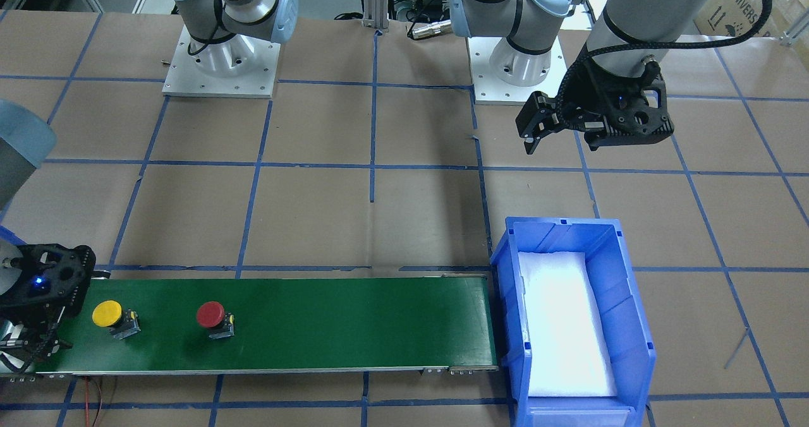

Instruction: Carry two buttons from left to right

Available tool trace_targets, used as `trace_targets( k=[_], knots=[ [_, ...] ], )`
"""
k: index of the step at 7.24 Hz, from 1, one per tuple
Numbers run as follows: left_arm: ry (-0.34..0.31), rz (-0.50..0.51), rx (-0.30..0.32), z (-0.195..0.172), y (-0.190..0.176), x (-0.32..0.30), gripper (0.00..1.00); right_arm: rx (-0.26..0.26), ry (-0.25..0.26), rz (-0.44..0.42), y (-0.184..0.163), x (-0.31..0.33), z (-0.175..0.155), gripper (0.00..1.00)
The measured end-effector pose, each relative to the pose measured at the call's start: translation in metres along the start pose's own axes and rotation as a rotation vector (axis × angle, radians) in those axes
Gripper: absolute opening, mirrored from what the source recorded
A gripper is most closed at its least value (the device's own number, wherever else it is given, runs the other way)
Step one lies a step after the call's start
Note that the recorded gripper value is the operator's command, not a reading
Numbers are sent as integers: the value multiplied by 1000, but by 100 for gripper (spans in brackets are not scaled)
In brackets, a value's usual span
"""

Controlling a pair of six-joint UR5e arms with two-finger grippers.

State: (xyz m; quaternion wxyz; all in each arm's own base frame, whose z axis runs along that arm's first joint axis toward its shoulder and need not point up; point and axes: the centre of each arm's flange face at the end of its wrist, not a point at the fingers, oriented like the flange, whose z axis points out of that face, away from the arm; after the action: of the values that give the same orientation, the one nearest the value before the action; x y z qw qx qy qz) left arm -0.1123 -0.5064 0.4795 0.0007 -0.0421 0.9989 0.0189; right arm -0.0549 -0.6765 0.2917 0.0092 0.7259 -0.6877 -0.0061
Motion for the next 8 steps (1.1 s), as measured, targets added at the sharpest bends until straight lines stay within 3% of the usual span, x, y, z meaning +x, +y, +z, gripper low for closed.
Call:
trace_targets(
  k=[8],
  knots=[
    [-3,-1,-1,1,0,0,100,9,-1,4,-1,0,1,100]
  ],
)
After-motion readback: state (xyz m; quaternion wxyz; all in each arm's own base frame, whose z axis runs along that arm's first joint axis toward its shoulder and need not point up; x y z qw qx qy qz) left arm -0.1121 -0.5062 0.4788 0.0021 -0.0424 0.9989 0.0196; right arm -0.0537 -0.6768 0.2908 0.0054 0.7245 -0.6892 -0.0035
